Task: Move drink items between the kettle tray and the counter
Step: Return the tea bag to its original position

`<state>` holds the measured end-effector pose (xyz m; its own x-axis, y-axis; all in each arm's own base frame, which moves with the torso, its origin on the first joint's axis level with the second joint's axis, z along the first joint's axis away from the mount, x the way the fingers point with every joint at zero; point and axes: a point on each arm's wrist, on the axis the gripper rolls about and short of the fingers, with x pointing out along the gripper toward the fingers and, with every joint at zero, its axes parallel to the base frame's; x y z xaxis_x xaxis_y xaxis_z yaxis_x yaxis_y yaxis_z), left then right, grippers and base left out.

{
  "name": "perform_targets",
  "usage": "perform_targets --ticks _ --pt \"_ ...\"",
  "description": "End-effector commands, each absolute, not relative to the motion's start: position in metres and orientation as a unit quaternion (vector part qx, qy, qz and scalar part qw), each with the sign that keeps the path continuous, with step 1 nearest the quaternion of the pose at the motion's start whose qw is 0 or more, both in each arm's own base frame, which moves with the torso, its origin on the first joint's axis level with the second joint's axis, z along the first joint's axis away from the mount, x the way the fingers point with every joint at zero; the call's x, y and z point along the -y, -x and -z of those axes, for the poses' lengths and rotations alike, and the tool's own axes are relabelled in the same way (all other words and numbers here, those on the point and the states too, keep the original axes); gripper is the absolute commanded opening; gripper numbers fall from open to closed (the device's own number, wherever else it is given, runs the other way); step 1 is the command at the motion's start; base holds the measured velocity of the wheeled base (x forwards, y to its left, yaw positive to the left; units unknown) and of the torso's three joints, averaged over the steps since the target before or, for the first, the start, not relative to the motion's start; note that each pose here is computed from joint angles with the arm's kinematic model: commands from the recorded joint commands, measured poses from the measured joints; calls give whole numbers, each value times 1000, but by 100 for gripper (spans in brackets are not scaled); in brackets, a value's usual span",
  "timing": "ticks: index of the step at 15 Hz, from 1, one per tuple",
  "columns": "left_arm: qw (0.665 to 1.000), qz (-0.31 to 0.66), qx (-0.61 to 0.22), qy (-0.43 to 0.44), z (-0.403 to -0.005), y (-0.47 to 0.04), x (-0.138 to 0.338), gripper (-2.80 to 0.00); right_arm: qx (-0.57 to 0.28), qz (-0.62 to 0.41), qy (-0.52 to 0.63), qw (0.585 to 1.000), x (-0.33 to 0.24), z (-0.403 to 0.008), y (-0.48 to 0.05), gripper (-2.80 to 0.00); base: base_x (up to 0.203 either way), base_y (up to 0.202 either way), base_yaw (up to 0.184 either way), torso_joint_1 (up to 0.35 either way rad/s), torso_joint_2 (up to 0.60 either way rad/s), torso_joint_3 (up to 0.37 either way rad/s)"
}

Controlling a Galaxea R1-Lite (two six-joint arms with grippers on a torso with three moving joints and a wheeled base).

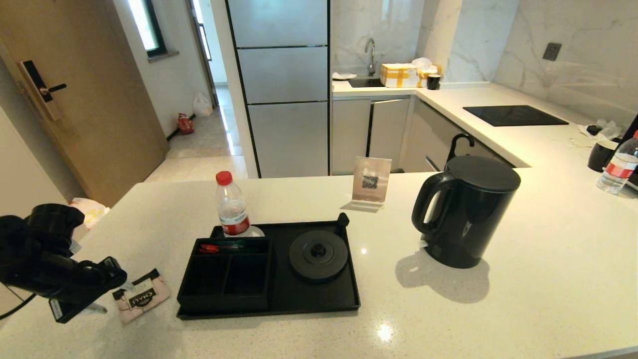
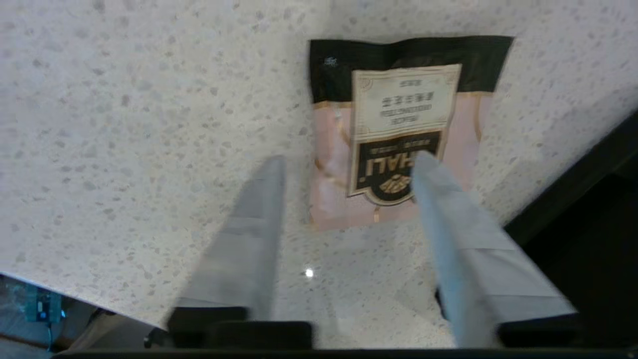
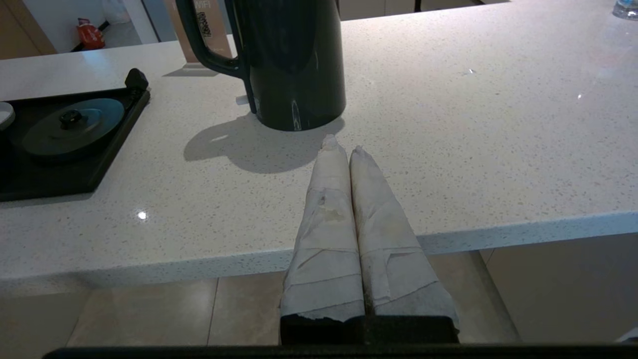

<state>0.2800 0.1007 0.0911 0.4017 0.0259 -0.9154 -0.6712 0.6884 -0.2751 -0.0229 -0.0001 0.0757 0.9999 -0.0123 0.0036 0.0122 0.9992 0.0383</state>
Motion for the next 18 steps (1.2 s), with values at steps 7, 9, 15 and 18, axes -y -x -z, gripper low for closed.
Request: perform_targets --ticks 7,9,15,18 --pt "772 -224 -501 321 -88 -282 -98 0 2 6 -19 1000 0 -76 23 -280 0 0 0 0 0 0" --pt "772 -224 -501 321 -88 -282 -98 0 2 6 -19 1000 0 -76 23 -280 0 0 0 0 0 0" --pt "767 -246 -522 281 -56 -301 -85 0 2 6 -19 1000 0 -76 23 -280 0 0 0 0 0 0" --pt "789 -247 -500 257 -40 -310 -72 0 2 6 -19 1000 0 -76 23 -280 0 0 0 0 0 0"
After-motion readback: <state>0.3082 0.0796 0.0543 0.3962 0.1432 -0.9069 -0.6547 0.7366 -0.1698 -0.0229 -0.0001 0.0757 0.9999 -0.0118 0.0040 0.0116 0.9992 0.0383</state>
